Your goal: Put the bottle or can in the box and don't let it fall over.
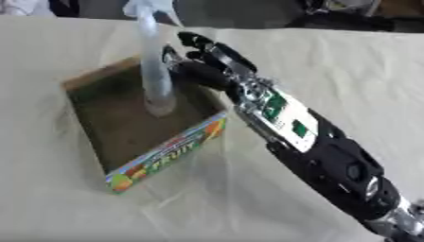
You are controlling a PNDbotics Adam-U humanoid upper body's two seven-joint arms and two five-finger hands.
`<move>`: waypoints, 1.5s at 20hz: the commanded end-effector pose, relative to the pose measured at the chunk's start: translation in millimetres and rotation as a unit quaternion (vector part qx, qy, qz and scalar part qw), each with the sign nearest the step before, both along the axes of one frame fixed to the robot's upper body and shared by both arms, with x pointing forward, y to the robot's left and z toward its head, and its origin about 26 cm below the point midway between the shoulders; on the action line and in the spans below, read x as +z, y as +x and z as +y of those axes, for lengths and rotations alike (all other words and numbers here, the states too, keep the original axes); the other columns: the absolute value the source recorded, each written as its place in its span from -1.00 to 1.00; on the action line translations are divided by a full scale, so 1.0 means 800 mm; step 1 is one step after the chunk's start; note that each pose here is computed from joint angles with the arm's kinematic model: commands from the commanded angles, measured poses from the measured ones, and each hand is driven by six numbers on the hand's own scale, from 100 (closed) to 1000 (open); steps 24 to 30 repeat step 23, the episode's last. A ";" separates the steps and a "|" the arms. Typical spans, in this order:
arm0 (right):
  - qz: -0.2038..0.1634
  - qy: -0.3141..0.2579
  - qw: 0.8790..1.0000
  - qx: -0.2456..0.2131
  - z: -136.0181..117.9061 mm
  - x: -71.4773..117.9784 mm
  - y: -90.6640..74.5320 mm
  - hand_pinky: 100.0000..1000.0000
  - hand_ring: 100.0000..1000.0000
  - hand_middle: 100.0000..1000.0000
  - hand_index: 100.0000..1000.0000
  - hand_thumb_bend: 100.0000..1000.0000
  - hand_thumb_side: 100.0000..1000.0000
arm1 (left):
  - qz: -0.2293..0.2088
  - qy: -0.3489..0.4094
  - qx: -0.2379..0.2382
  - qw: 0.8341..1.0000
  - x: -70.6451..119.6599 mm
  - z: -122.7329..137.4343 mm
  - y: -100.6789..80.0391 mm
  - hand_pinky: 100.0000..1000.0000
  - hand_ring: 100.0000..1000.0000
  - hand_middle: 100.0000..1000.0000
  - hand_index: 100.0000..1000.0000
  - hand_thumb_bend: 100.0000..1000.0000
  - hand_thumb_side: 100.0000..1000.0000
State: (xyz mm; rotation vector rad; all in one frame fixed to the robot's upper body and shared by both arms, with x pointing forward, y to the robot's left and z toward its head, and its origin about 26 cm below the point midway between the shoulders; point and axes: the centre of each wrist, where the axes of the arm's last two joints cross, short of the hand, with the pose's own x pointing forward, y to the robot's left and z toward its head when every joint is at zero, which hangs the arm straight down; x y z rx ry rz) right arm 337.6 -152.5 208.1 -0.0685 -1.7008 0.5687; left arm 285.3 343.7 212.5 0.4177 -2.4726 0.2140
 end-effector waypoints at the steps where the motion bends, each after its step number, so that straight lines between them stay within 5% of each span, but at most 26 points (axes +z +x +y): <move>1: -0.034 -0.004 0.999 0.008 -0.017 0.024 -0.022 1.00 1.00 1.00 1.00 -1.00 -0.05 | -0.012 0.023 0.013 1.000 0.015 0.008 -0.006 1.00 0.29 0.38 0.44 0.04 -0.55; 6: -0.057 0.021 0.997 -0.039 -0.065 0.036 -0.043 1.00 1.00 1.00 1.00 -1.00 -0.06 | 0.000 0.020 0.024 1.000 0.009 0.012 -0.009 1.00 0.28 0.38 0.44 0.05 -0.55; 11: -0.131 0.067 0.982 -0.115 -0.116 0.039 -0.043 1.00 1.00 1.00 1.00 -1.00 -0.18 | 0.008 0.021 0.023 0.999 0.006 0.011 -0.009 1.00 0.28 0.38 0.44 0.05 -0.54; 18: -0.238 0.150 0.927 -0.246 -0.185 0.037 -0.054 1.00 1.00 1.00 0.95 -1.00 -0.18 | 0.034 0.025 0.016 0.999 -0.002 0.009 -0.010 1.00 0.27 0.37 0.43 0.06 -0.53; 23: -0.289 0.186 0.897 -0.280 -0.212 0.022 -0.064 1.00 1.00 1.00 1.00 -1.00 -0.18 | 0.045 0.028 0.010 0.999 -0.006 0.007 -0.010 1.00 0.27 0.37 0.43 0.07 -0.53; 30: -0.289 0.186 0.897 -0.280 -0.212 0.022 -0.064 1.00 1.00 1.00 1.00 -1.00 -0.18 | 0.045 0.028 0.010 0.999 -0.006 0.007 -0.010 1.00 0.27 0.37 0.43 0.07 -0.53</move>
